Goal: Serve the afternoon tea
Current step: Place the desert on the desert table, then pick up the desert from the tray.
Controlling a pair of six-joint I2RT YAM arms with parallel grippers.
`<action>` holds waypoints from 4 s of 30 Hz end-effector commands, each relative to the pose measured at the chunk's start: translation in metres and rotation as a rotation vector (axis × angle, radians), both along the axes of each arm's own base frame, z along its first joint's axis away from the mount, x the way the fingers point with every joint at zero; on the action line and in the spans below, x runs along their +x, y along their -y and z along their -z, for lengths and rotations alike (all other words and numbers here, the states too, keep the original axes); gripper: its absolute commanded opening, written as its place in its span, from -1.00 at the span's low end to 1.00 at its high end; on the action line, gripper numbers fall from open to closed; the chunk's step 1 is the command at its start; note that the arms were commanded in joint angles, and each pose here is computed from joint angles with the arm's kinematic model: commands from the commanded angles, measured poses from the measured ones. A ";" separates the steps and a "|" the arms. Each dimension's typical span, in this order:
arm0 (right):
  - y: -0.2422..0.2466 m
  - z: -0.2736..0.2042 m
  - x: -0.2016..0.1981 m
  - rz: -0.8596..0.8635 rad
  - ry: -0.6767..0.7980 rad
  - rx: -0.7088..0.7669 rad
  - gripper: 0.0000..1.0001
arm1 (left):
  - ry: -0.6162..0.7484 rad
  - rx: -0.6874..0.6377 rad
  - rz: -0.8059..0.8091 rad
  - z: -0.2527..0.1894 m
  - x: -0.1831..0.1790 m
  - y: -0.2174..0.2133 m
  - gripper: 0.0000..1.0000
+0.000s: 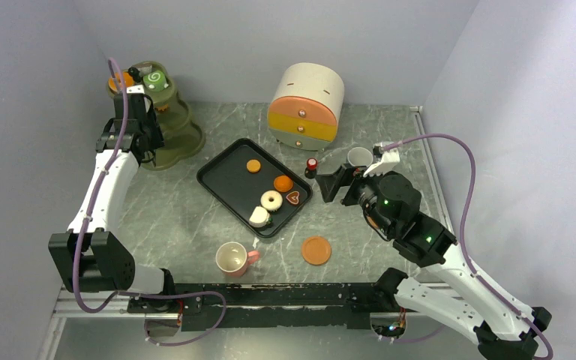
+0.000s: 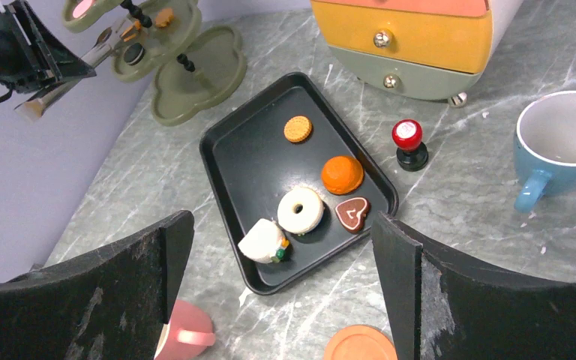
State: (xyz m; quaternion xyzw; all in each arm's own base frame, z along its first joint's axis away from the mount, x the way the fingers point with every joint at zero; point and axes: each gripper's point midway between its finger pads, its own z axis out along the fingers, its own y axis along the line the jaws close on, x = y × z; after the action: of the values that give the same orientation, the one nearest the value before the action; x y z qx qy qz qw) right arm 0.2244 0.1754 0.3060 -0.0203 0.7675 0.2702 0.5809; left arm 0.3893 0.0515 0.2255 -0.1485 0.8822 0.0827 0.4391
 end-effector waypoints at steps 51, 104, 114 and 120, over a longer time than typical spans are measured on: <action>0.008 -0.005 0.003 0.037 0.019 0.003 0.85 | -0.162 0.048 0.634 0.047 -0.058 0.238 -0.09; 0.009 -0.008 0.006 0.045 0.032 -0.018 0.85 | -0.284 0.123 0.655 0.124 -0.041 0.262 0.01; 0.007 -0.005 0.007 0.044 0.029 -0.022 0.86 | -0.284 0.133 0.639 0.119 -0.041 0.258 -0.09; 0.006 0.003 0.006 0.039 0.017 -0.021 0.85 | -0.272 0.138 0.622 0.110 -0.044 0.253 -0.13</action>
State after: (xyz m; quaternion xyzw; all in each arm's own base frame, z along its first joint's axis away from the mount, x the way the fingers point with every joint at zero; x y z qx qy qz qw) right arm 0.2287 0.1708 0.3037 -0.0179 0.7704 0.2506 0.5859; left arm 0.3383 -0.1992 0.0882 0.1811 0.9372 0.0239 0.2971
